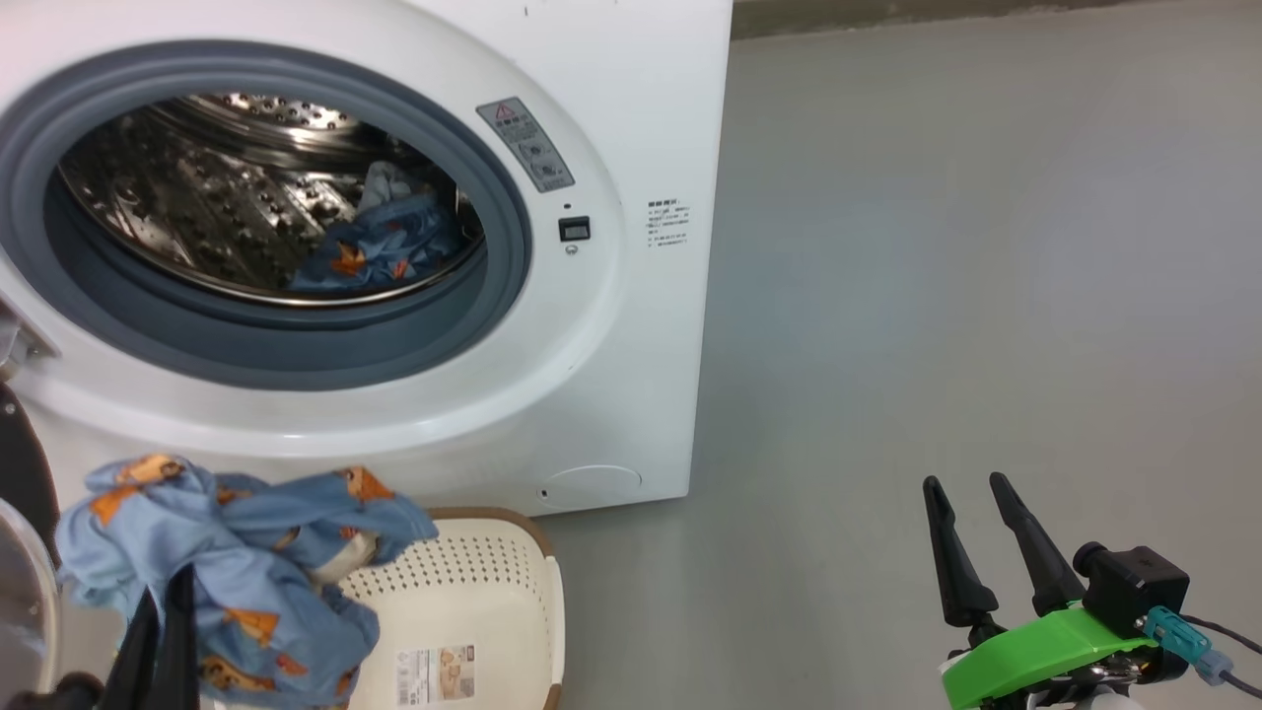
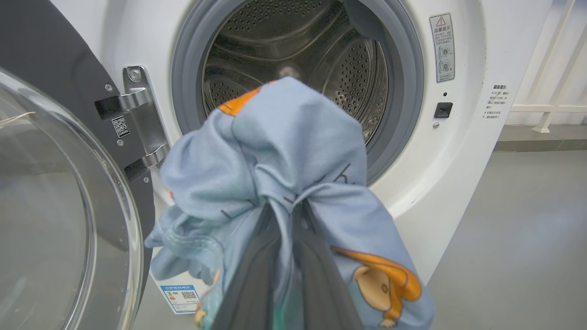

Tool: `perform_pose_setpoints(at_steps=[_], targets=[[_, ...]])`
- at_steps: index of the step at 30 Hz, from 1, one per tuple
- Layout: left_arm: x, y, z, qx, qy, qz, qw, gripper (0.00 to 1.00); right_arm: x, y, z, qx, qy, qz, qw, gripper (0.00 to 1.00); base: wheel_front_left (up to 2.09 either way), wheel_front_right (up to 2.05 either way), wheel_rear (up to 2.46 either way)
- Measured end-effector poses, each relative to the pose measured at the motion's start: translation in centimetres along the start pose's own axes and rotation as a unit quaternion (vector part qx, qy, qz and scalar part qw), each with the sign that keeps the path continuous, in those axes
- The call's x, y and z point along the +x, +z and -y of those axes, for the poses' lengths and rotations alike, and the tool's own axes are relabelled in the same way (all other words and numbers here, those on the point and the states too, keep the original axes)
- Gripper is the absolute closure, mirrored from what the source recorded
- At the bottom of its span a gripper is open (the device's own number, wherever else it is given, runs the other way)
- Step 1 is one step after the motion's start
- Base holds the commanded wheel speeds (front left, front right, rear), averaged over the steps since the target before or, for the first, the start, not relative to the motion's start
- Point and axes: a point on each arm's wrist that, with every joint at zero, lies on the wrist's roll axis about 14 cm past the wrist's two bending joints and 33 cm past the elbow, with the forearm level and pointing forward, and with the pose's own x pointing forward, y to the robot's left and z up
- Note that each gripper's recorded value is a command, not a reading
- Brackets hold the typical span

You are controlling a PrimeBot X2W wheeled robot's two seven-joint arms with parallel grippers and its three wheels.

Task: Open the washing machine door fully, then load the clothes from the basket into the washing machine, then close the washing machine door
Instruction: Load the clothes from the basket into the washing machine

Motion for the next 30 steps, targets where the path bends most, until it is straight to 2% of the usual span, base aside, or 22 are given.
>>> perform_pose_setpoints(at_steps=[13,30], targets=[[-3.2,-0.7,-0.6,0.003,0.027,-0.010,1.000,1.00,-1.4,0.7,0.1,-0.005,-0.002,0.008,1.000,0.00,0.00,0.00,0.00],[-2.4,-0.9,0.3,-0.008,0.020,-0.011,1.000,1.00,-1.2,0.2,0.2,-0.005,-0.004,0.001,1.000,0.00,0.00,0.00,0.00]])
